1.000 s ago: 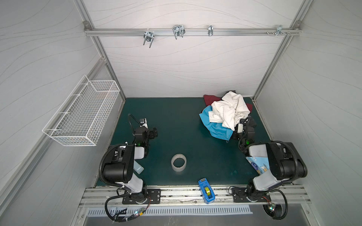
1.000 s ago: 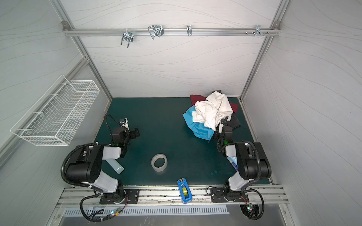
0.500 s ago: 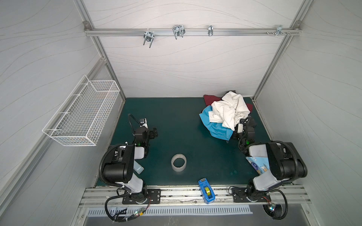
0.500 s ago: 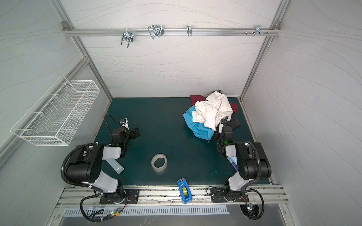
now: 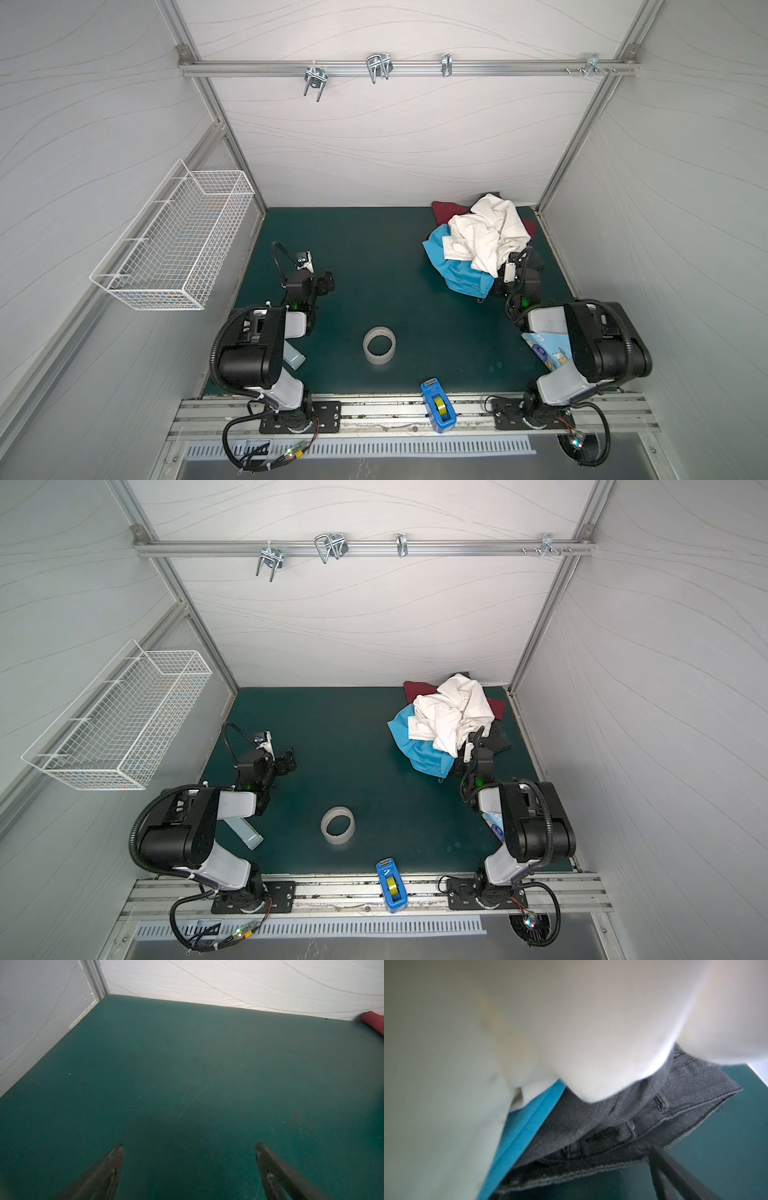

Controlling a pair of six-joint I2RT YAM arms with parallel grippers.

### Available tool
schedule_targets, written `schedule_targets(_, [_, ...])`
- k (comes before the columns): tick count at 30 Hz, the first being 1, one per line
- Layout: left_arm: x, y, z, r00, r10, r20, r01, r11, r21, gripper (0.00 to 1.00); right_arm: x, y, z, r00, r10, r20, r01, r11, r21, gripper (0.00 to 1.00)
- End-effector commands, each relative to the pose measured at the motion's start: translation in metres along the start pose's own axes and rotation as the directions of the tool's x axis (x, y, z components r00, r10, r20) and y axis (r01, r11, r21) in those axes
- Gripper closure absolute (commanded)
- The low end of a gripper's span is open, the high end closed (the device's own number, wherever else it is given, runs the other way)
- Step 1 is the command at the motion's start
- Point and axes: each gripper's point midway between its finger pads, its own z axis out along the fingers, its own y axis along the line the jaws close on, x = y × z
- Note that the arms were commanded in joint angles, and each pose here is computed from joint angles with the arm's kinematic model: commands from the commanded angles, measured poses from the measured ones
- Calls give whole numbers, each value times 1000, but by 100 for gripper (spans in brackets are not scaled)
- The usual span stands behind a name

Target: Pick out a specific cloth from the pile

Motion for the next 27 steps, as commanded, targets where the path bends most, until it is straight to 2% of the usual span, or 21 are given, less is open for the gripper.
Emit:
schedule_targets(1, [-12,-3,-1,999,2,38,-3,1000,12,1,-22,4,0,998,-8,58,9,1000,-17,1])
schedule_targets(5, [-25,7,-10,998,-22,66,25,999,-44,1,-28,5,2,996,-19,-84,18,1000,-14,1])
schedule_targets(9, [-35,9,-29,998,-32,58,35,998,-54,1,-19,3,-1,988,-11,-157,16,1000,25,1])
schedule_targets(12, [-41,8,-46,998,-34,54,37,998,-48,1,-21,-2,-13,978,-15,-209,39,993,112,1])
schedule_targets(14, [-45,5,-59,998,-34,51,35,999,-31,1,-16,-8,-25,956,38,-292,19,981,191,1])
schedule_targets(16, [-45,-2,-70,999,-35,12,35,999,12,1,-10,-11,-37,912,101,-398,3,967,254,1])
schedule_targets(19, [-51,-22,-84,999,-26,-19,27,996,84,1,-7,-10,-50,849,108,-518,55,955,290,1])
schedule_targets(21, [-59,-46,-91,999,5,-34,1,985,174,1,-5,-8,-59,812,95,-575,97,951,295,1])
schedule_targets(24, [-73,-79,-101,994,30,-109,8,945,328,1,-8,2,-69,783,39,-620,174,944,280,1])
schedule_targets(27, [-84,-88,-98,983,-11,-186,77,932,353,1,-14,7,-80,784,22,-620,206,934,293,1])
